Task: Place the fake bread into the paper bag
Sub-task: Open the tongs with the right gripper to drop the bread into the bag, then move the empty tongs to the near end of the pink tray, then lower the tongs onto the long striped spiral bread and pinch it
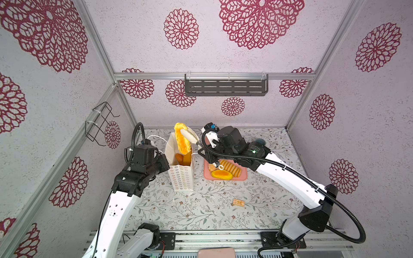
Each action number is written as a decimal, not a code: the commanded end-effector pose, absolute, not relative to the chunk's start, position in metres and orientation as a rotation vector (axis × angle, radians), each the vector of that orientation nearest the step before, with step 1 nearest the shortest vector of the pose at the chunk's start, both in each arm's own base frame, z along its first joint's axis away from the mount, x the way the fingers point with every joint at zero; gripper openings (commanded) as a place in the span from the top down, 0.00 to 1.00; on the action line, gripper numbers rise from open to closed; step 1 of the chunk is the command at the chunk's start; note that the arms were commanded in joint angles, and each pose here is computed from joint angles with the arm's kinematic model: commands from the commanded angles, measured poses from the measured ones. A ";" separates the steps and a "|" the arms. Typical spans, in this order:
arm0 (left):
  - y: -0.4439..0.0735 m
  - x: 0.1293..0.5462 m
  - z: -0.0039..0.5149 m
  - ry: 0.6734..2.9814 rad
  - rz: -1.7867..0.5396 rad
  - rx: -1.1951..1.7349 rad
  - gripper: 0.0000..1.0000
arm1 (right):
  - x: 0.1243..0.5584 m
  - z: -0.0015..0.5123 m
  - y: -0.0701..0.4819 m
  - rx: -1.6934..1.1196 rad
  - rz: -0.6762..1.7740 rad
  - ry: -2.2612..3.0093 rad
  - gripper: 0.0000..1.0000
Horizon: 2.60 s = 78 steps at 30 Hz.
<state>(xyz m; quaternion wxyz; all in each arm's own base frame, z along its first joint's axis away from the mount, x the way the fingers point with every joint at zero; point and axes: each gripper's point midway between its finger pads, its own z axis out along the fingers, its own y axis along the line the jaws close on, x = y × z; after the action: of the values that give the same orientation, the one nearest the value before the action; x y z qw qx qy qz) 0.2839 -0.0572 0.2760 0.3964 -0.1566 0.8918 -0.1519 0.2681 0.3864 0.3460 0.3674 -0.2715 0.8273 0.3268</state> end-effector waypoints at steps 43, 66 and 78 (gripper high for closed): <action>-0.065 0.294 0.276 2.251 -0.427 -0.359 1.00 | 0.260 0.205 0.151 0.133 0.641 2.596 0.55; -0.063 0.291 0.273 2.250 -0.420 -0.363 0.89 | 0.243 0.123 0.157 0.274 0.813 2.731 0.47; -0.063 0.292 0.272 2.253 -0.418 -0.368 0.88 | 0.249 0.103 0.165 0.320 0.894 2.732 0.49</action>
<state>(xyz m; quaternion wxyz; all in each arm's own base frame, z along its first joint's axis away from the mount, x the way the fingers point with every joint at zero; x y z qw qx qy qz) 0.2904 -0.0643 0.2729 0.3953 -0.1476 0.8912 -0.1662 0.2367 0.1586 0.0940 0.1066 0.1070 0.9477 0.2812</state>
